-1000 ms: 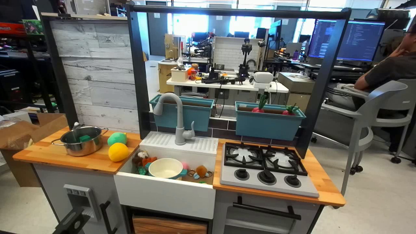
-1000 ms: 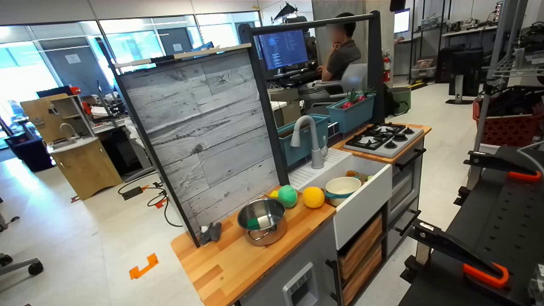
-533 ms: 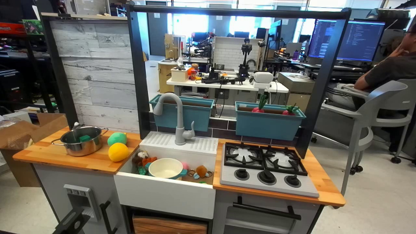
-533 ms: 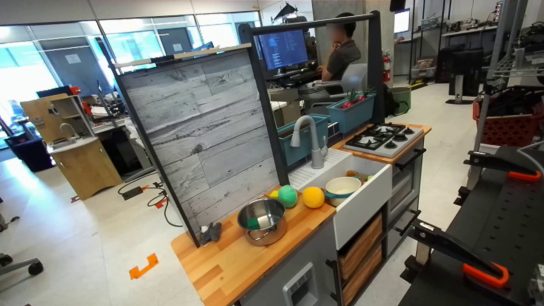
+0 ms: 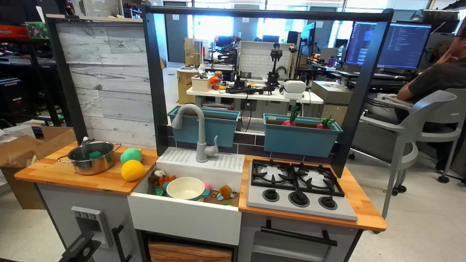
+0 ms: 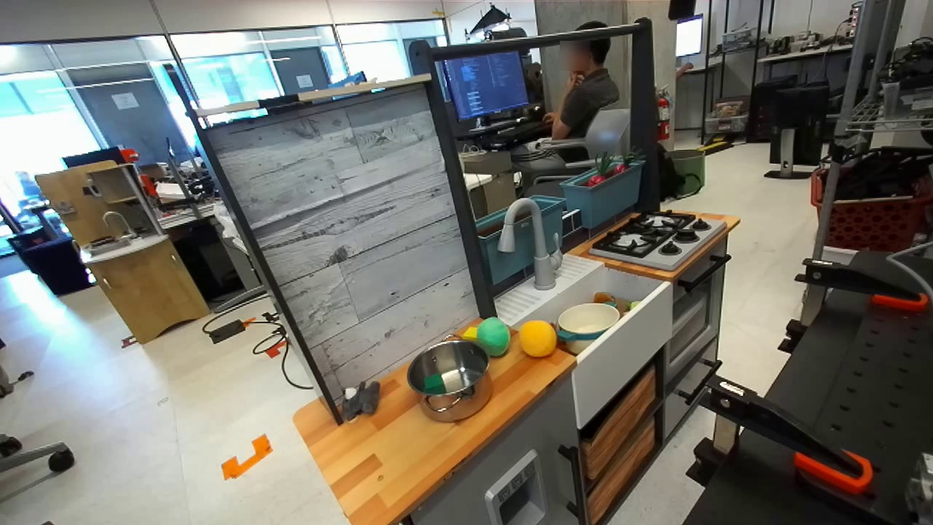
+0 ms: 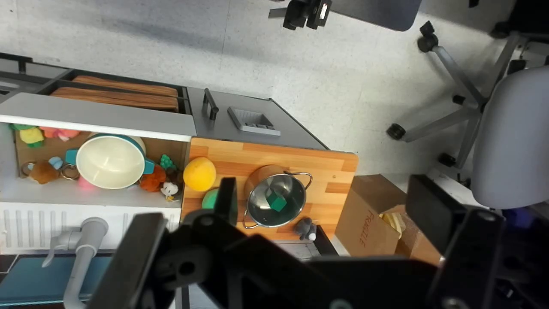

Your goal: Move the yellow object to the left

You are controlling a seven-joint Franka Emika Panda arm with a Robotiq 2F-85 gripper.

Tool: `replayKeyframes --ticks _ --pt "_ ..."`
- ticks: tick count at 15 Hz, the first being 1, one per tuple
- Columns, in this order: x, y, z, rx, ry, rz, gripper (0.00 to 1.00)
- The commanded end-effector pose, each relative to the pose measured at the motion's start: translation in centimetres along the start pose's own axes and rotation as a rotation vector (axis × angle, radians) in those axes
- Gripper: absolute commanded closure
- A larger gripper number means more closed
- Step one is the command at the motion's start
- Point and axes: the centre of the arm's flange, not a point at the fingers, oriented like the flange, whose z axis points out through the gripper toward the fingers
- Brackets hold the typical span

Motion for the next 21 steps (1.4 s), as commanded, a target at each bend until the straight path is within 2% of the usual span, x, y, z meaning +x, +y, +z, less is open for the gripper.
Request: replayKeyframes --ticks 1,9,14,21 --pt "0.0 0.0 0.0 0.0 0.0 0.0 0.0" --pt "0.3 0.6 0.5 -0.01 0.014 -0.017 0.0" --pt "3.1 3.3 3.0 -0.035 0.016 -0.042 0.0" --pt "8.5 8.5 8.2 -0.042 -0.051 -0.045 0.0"
